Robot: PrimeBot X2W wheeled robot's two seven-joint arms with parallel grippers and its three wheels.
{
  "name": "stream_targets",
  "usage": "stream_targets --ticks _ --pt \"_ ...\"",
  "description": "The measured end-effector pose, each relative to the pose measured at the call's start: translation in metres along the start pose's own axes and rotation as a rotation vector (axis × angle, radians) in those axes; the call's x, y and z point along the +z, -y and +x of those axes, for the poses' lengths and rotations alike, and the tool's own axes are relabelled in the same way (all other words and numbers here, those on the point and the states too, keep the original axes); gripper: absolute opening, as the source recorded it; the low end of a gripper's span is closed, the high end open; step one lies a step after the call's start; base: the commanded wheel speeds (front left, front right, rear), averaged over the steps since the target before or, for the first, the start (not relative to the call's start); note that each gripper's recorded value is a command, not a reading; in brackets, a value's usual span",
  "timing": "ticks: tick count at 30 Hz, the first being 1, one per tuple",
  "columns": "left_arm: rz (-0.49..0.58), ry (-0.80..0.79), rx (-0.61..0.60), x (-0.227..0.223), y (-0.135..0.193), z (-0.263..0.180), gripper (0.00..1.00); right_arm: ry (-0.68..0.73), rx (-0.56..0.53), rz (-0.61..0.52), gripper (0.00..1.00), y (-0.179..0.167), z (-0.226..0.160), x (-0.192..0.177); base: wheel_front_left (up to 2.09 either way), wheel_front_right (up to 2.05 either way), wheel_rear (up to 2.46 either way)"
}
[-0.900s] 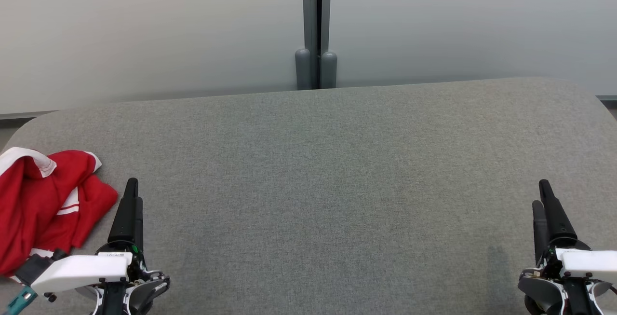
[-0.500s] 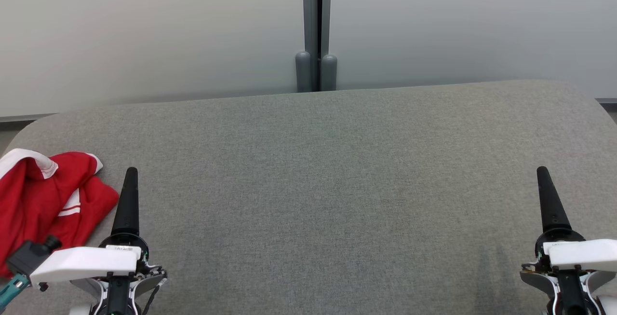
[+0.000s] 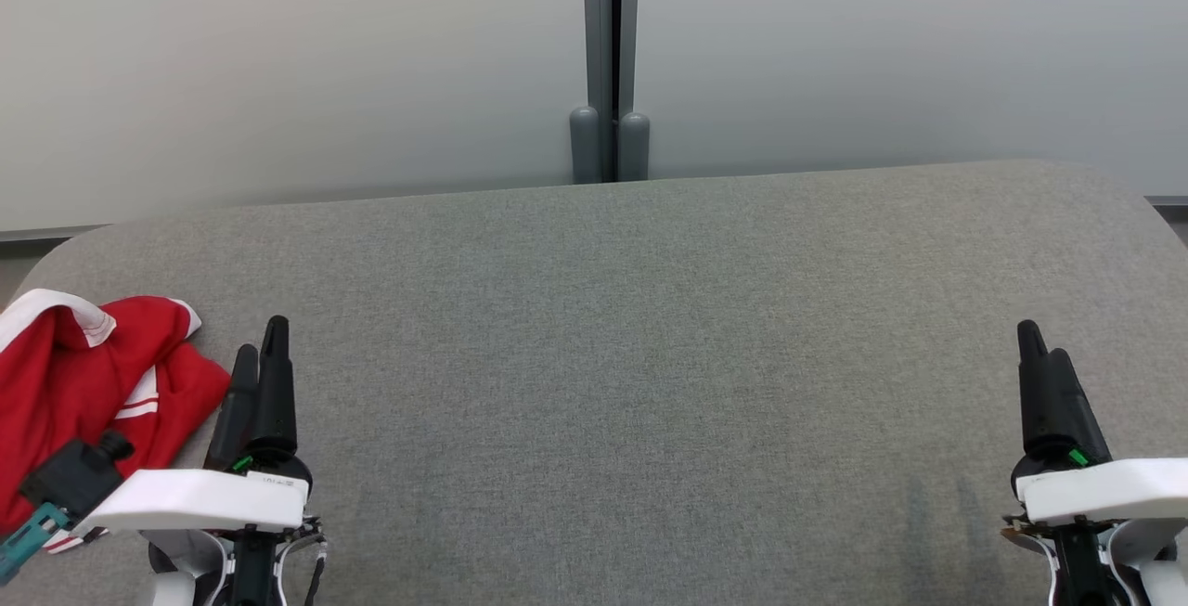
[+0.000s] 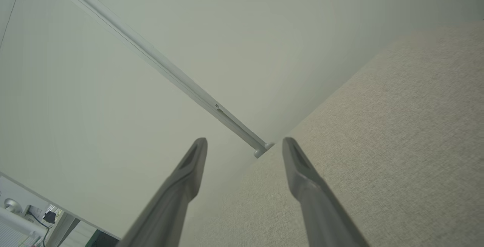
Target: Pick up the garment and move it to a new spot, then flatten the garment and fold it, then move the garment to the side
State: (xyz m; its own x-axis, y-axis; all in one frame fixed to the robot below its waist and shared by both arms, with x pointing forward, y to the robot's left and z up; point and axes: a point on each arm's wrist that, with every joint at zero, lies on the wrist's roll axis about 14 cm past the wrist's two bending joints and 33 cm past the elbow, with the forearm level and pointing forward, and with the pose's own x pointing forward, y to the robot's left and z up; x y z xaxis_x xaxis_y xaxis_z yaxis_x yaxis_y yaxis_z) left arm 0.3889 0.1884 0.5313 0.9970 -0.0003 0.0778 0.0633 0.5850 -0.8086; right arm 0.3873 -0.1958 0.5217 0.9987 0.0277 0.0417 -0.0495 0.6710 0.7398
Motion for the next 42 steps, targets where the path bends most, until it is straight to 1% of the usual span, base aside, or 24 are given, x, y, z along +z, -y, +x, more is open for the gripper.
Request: stream_targets --ticks 1,2,3,14,25,30,42 --pt "0.0 0.0 0.0 0.0 0.0 0.0 1.0 0.0 0.0 0.0 1.0 0.0 0.0 0.0 0.0 0.0 0.0" --pt "0.036 0.005 -0.006 0.001 0.002 0.0 1.0 -0.009 0.003 -0.042 1.0 0.0 0.0 -0.002 0.0 0.0 0.0" --pt "0.036 0.005 -0.006 0.001 0.002 0.0 1.0 -0.009 0.003 -0.042 1.0 0.0 0.0 -0.002 0.0 0.0 0.0" --pt "0.24 -0.007 -0.01 -0.004 -0.001 -0.006 1.0 -0.032 0.018 -0.222 1.0 -0.002 -0.002 -0.008 0.0 0.0 0.0" --pt "0.408 -0.028 -0.01 -0.011 -0.006 -0.011 1.0 -0.077 0.027 -0.35 1.0 0.0 -0.007 -0.021 0.0 0.0 0.0" --pt "0.478 -0.044 -0.001 -0.016 -0.012 -0.017 1.0 -0.091 0.029 -0.41 1.0 0.003 -0.01 -0.026 0.0 0.0 0.0" --pt "0.593 -0.046 -0.008 -0.017 -0.015 -0.022 1.0 -0.111 0.044 -0.51 1.0 0.003 -0.015 -0.035 0.0 0.0 0.0"
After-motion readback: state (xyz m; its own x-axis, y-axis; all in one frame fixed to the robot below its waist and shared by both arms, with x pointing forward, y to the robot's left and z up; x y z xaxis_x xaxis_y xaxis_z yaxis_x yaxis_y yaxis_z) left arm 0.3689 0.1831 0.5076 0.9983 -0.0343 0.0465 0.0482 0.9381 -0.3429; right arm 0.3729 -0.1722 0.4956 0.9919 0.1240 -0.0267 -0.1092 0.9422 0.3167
